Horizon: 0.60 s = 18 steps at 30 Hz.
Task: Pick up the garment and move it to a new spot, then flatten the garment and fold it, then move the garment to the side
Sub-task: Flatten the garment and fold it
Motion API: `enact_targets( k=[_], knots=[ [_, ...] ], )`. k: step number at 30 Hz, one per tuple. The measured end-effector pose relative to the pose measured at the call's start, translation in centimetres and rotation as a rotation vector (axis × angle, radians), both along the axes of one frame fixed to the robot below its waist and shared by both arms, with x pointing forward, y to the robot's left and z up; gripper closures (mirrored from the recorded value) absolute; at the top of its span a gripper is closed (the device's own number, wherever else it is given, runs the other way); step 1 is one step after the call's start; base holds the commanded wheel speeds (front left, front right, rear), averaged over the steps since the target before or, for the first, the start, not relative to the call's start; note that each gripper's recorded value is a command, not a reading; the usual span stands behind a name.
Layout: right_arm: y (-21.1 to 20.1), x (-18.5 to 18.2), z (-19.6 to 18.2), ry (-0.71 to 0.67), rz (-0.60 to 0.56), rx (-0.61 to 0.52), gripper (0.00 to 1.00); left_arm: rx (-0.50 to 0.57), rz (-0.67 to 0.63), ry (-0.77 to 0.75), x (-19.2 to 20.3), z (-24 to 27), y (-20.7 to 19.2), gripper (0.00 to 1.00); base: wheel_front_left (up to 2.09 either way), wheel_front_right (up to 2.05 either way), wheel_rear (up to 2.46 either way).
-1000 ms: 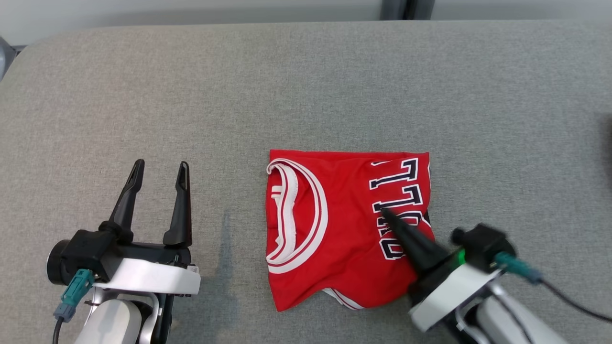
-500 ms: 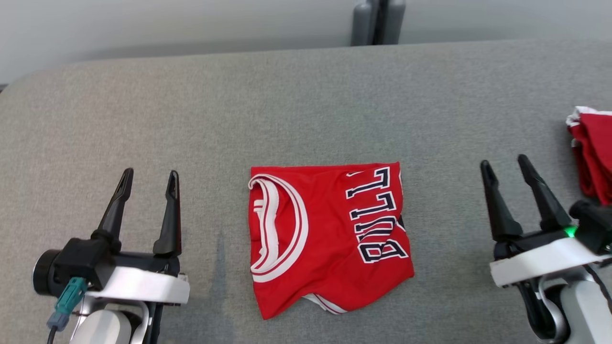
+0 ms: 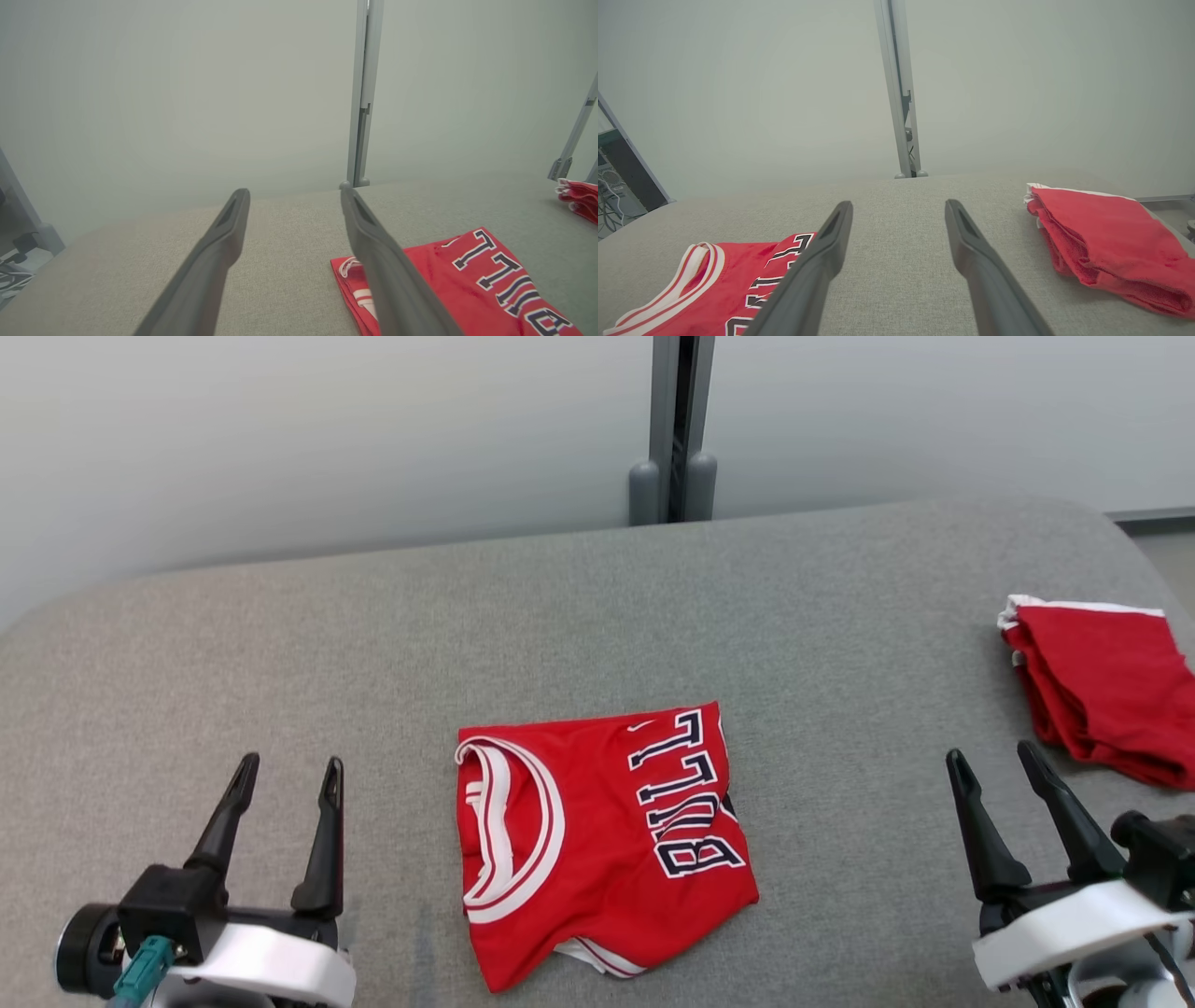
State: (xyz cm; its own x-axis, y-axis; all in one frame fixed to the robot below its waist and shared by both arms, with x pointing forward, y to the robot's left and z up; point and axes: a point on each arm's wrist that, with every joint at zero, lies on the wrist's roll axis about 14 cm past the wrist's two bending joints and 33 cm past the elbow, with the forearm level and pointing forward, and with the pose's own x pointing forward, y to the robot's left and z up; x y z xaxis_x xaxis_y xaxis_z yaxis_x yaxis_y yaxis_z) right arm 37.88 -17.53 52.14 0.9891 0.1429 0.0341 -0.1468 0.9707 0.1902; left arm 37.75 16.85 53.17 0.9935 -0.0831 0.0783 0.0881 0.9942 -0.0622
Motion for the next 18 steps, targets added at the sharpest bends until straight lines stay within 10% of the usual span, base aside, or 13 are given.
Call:
enact_targets(
  k=[18],
  knots=[
    [-0.6,-2.8,1.4,-0.015,-0.021,-0.018,0.0,-0.009,0.077,0.049,-3.1,-0.5,2.2,0.0,0.0,0.0,0.0]
  ],
)
